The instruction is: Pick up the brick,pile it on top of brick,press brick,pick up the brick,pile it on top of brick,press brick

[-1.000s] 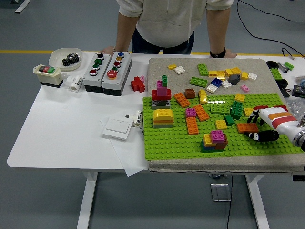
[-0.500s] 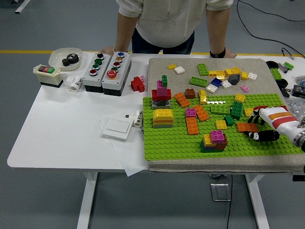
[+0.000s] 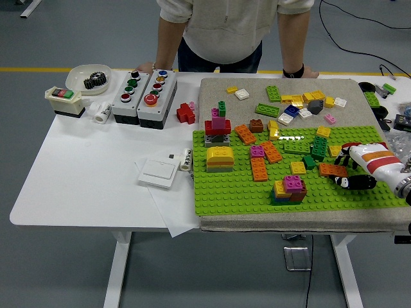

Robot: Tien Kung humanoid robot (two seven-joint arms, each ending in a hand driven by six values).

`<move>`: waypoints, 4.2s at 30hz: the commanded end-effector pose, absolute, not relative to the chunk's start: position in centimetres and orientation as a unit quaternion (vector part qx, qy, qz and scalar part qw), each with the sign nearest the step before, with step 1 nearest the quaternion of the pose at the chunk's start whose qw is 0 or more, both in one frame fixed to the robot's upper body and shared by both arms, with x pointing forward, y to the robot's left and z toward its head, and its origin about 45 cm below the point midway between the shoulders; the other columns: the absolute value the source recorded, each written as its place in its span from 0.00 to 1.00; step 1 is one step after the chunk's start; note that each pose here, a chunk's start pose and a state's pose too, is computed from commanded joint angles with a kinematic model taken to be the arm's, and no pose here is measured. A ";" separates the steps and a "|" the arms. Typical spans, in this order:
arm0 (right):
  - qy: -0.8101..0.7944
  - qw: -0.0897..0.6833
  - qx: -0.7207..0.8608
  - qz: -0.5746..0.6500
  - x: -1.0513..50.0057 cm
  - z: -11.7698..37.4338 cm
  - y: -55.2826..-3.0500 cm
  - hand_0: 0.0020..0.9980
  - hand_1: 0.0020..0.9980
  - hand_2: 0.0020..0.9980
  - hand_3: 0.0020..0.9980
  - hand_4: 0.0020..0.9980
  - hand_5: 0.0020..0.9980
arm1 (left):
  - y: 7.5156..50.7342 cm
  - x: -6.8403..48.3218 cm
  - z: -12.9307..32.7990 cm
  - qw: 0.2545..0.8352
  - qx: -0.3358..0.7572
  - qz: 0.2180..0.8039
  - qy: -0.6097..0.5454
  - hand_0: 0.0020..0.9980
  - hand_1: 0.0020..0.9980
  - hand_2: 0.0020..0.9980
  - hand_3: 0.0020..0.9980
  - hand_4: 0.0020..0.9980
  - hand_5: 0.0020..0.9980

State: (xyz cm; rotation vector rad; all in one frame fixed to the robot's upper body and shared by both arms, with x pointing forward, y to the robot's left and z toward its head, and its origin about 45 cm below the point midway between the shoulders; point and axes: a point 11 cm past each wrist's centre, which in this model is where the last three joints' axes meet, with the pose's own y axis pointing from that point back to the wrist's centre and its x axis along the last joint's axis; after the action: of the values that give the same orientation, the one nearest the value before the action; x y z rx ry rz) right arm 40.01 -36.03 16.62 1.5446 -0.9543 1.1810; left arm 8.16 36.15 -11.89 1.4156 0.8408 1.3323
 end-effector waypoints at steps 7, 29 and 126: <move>-0.393 0.464 0.631 0.482 40.1 16.8 -36.0 0.19 0.39 0.49 0.51 0.72 0.46 | 36.2 8.2 -11.9 0.490 0.583 0.549 0.346 0.85 0.82 0.81 0.59 0.68 0.68; -0.386 0.456 0.634 0.491 39.6 17.0 -35.7 0.19 0.39 0.49 0.51 0.70 0.44 | 36.2 8.0 -11.9 0.489 0.586 0.546 0.345 0.85 0.82 0.81 0.60 0.68 0.68; -0.422 0.455 0.634 0.461 39.6 15.9 -35.5 0.24 0.41 0.51 0.55 0.78 0.45 | 36.2 8.1 -11.9 0.494 0.591 0.538 0.343 0.84 0.82 0.81 0.60 0.68 0.68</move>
State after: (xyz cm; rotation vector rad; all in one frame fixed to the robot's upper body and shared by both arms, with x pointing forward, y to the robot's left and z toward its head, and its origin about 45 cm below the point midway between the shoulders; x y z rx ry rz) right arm 39.63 -35.47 15.93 1.5650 -1.0398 1.1367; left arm 8.10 36.22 -11.88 1.4337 0.8319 1.3043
